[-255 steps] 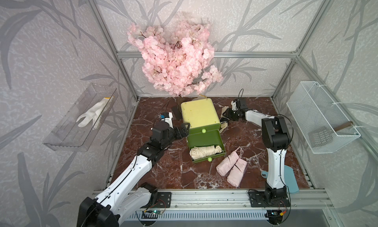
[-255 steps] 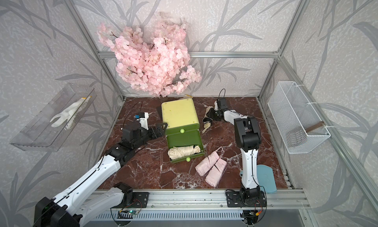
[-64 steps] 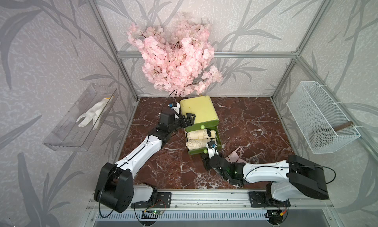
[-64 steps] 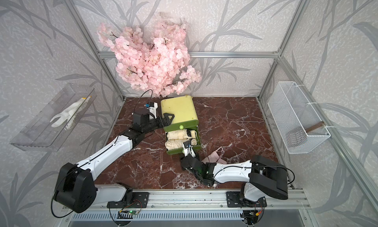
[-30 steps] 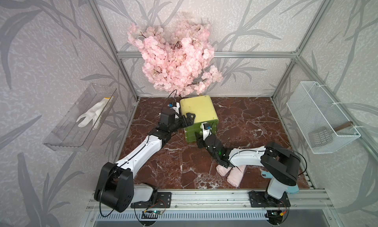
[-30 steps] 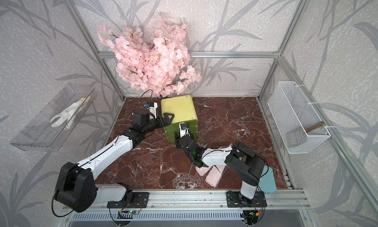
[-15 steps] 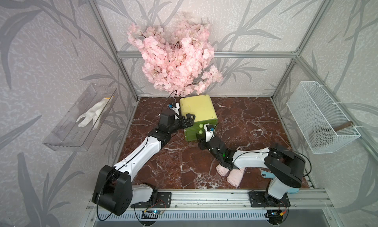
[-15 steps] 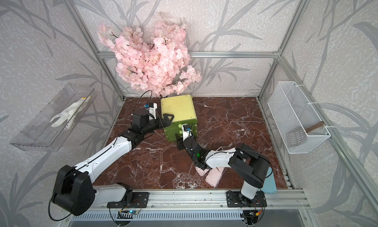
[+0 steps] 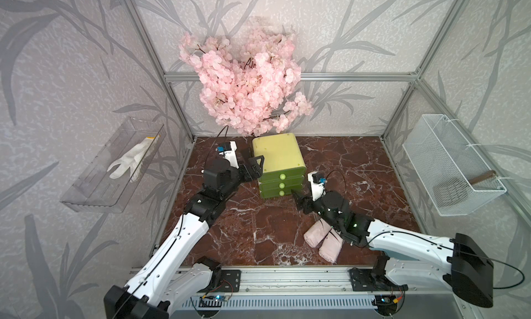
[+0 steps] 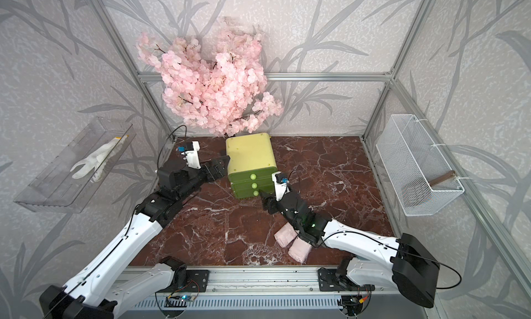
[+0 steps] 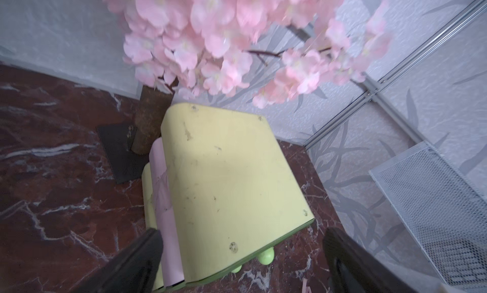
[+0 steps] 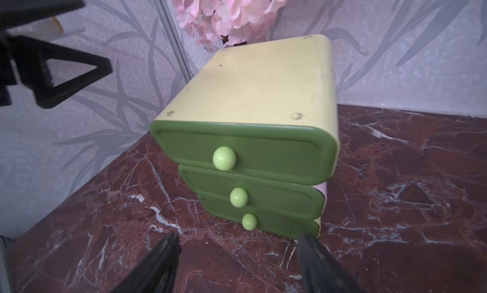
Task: Place the umbrella in the drawer by color
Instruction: Adjust the storage box at the center of the board.
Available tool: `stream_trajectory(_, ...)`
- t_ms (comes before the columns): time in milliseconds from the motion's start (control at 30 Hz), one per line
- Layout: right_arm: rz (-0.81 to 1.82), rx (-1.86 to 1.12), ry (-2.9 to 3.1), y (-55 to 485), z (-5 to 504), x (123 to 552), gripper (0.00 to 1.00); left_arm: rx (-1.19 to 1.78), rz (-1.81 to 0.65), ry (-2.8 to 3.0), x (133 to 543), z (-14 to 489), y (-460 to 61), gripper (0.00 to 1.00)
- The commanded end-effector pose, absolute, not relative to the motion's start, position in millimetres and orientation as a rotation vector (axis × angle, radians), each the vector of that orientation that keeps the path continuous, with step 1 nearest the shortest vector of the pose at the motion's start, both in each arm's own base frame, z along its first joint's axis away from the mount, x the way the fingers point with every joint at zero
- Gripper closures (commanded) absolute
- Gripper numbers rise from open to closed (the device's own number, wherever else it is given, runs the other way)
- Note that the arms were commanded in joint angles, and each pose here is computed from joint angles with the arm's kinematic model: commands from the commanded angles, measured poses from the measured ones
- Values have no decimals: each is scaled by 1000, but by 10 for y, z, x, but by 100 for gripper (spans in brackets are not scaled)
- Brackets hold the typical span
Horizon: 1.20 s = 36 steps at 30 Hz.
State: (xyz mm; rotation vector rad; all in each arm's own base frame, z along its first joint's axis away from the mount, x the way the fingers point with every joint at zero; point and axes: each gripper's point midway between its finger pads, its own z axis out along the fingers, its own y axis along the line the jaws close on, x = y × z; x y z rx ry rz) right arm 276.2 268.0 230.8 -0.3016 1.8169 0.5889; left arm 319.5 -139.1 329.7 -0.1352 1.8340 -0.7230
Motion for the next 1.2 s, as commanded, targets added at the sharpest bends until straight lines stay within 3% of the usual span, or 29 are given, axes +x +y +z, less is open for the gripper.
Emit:
stream_trajectory(0,490,-266,1853,2320,2303,2941,17,-97,-628,1829,2980,3339,-1336,3)
stream_trajectory(267,558,-53,1873,1896,2583,3560,14,86,-559,1933,2660,2912,-1849,5)
stream_trajectory(533,730,3,1870,2078,2702,4100,13,145,-595,2034,2556,2239,-2278,6)
stream_trajectory(733,873,-9,1902,2419,2632,4413,14,94,-603,2046,2575,1793,-2311,6)
stream_trajectory(1000,1070,-15,2010,2911,2322,4476,14,120,-640,2045,2624,1454,-2468,6)
stream_trajectory(1167,1122,-34,1994,3246,2291,4183,14,165,-597,2014,2683,1293,-2496,6)
